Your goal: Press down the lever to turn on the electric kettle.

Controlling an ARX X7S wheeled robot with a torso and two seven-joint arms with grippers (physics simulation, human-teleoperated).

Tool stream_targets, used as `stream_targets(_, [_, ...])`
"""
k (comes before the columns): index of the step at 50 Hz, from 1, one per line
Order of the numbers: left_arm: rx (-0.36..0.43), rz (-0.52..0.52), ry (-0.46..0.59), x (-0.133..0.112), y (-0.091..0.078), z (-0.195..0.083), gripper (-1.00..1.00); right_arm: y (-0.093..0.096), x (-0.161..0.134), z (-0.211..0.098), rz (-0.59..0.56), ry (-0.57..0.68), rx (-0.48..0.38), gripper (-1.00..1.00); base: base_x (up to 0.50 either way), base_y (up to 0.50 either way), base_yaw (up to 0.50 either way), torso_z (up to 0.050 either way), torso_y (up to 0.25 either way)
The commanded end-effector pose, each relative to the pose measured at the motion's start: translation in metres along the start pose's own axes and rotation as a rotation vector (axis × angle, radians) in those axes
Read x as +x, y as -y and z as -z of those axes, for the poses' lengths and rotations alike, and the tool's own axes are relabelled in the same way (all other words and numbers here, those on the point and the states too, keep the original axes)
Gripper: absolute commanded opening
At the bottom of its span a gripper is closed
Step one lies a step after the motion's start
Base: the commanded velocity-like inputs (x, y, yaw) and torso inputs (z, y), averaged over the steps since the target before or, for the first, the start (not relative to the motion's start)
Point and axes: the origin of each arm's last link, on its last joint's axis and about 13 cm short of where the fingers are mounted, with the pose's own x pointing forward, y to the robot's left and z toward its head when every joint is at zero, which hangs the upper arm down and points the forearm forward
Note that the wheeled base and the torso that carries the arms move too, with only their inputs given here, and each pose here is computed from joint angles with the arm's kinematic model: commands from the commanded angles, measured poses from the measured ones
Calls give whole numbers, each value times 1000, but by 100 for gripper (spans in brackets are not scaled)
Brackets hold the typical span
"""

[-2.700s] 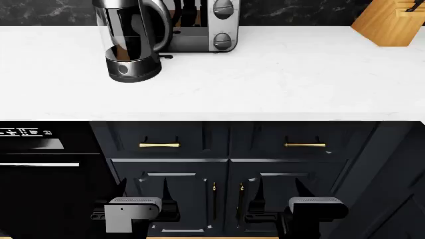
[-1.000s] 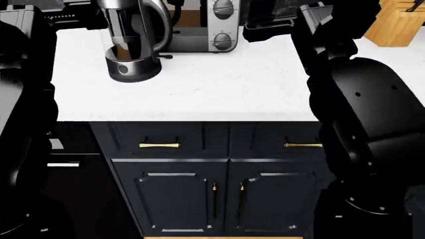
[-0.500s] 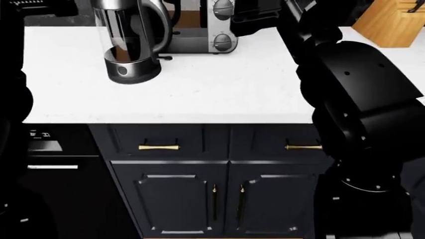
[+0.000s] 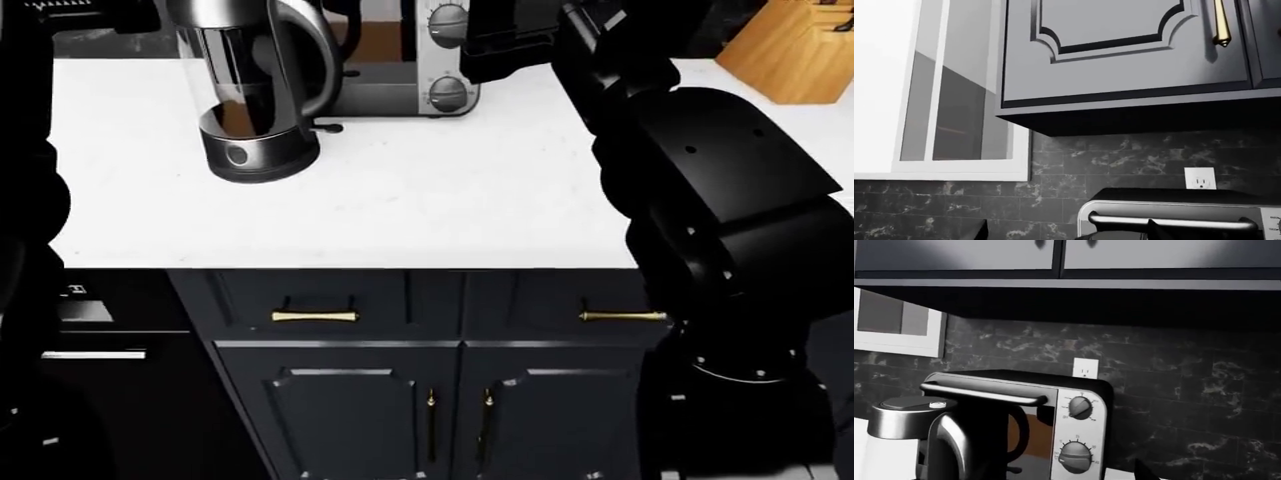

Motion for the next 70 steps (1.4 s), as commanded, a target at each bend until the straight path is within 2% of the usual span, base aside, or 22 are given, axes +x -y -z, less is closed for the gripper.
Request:
stream_targets(1, [-9, 7, -2, -1, 3, 1, 100, 1, 0, 1, 4, -4, -5, 100, 172, 0, 0, 0, 0])
stream_targets(42, [7, -40, 22, -1, -6, -5, 100, 0, -1, 0, -7, 2, -4, 100, 193, 0, 0, 0, 0])
stream_targets(70, [9, -41, 32, 0, -6, -8, 100, 0, -2, -3, -14, 12, -8, 100, 200, 0, 0, 0, 1])
